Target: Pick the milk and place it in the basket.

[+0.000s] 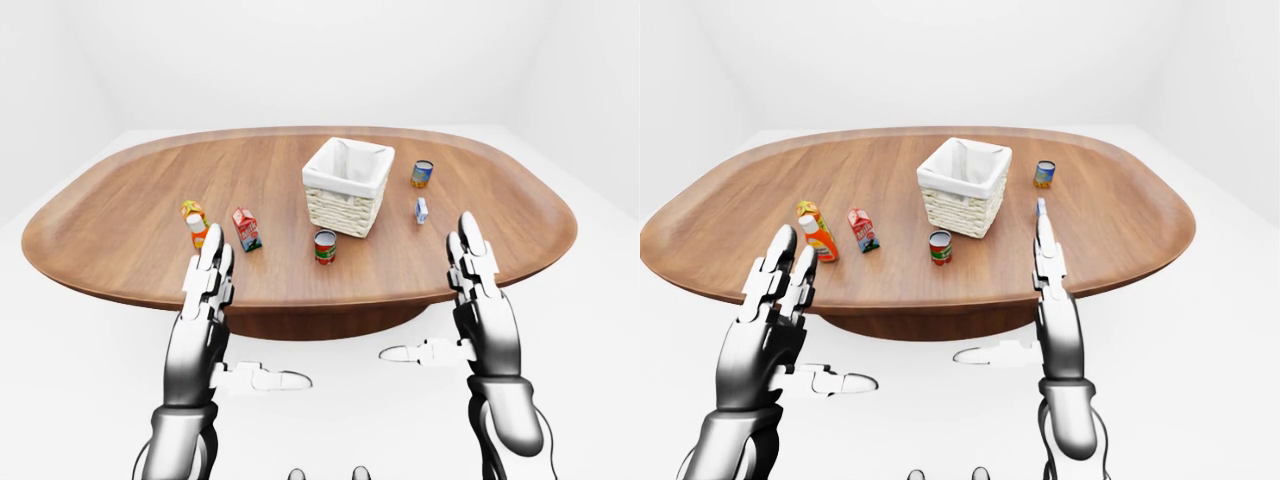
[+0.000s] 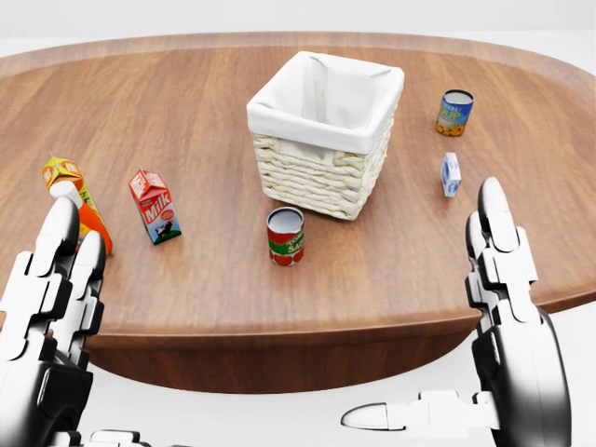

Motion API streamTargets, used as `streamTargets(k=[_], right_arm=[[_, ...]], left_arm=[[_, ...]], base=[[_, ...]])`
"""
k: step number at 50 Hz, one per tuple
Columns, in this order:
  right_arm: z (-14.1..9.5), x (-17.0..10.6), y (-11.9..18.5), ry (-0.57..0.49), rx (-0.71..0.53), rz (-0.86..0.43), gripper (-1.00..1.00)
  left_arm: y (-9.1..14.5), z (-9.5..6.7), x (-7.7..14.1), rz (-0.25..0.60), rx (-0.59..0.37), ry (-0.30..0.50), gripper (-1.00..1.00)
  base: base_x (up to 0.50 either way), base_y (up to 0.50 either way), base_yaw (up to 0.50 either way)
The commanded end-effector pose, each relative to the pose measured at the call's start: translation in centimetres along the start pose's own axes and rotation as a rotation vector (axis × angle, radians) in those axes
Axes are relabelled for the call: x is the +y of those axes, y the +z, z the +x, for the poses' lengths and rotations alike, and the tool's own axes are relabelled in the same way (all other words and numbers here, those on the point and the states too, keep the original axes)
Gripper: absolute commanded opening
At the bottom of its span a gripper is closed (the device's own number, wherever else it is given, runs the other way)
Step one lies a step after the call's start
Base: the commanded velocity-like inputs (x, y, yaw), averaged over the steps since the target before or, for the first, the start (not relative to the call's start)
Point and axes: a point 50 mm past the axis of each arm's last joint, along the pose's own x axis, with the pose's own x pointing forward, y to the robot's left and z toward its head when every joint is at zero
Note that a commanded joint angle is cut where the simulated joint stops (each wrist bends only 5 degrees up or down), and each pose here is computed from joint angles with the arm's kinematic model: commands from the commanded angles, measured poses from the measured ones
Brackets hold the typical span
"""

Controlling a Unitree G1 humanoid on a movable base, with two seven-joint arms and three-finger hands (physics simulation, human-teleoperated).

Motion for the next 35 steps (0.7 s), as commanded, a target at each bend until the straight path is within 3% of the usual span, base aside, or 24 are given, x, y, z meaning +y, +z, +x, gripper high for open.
streamTargets(k=[1,35], right_arm=[[-0.10,-0.05,0.23,-0.004,-0.013,-0.004,1.00],[-0.20,0.01,0.37,0.001,-0.019,0.006,1.00]], left_arm=[[0.07,-0.04,-0.07,0.000,-0.002,-0.003,1.00],[-0.29,0.08,0.06,0.004,0.010,0.003,1.00]], base=[[0.21,0.00,0.00],[0.22,0.00,0.00]])
